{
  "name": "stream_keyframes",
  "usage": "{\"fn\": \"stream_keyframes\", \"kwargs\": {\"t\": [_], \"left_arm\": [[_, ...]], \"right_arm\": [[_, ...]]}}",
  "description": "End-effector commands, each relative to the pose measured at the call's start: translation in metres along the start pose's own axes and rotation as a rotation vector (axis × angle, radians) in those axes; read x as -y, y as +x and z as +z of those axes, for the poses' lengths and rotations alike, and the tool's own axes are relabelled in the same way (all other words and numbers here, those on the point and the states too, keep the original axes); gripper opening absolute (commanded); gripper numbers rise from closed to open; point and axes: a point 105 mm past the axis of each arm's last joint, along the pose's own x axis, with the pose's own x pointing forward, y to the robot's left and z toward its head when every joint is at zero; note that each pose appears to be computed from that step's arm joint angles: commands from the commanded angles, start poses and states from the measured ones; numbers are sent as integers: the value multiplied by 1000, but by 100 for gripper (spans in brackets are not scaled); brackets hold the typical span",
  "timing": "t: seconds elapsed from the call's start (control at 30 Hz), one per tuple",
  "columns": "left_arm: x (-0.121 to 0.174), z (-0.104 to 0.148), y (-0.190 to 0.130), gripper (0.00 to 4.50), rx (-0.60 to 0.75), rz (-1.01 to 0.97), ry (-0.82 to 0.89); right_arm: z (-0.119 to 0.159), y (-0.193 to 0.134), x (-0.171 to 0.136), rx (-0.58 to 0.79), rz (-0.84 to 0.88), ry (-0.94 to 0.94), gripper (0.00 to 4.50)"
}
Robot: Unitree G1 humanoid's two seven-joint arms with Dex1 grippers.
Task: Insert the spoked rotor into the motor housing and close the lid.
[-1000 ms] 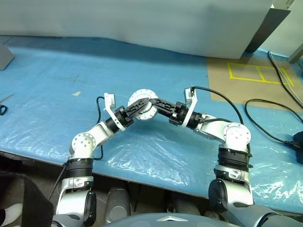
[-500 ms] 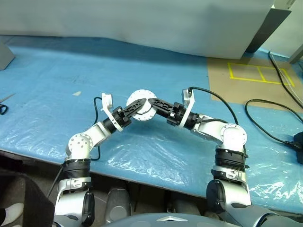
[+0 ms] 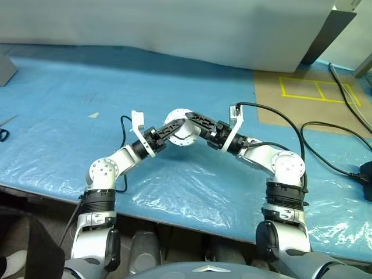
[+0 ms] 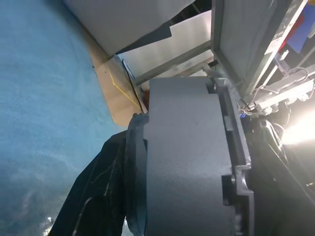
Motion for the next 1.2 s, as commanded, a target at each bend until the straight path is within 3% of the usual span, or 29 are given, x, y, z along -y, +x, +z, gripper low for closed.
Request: {"fn": "stream_keyframes", "kwargs": {"t": [0.03, 0.23, 0.43, 0.57, 0.67, 0.83, 1.03, 1.2], "left_arm": [[25, 29, 3, 280, 119, -99, 57], [25, 84, -11, 280, 368, 28, 214], [-23, 125, -52, 280, 572, 463, 496], [-44, 136, -70, 280, 623, 605, 534], [-62, 137, -77, 280, 618, 686, 506], [-84, 117, -70, 280, 495, 711, 486], [-99, 111, -82, 448, 476, 752, 435], [-113, 120, -109, 448, 502, 883, 417]], "right_arm": [[1, 4, -14, -15, 63, -10, 446], [2, 4, -13, -13, 56, -11, 446], [11, 1, -5, 26, 6, -58, 446], [9, 3, -1, 21, -14, -79, 446], [11, 4, 1, 22, -22, -88, 446], [10, 6, 3, 14, -34, -101, 446], [5, 6, 6, -1, -46, -102, 450], [3, 7, 7, -4, -45, -96, 450]]}}
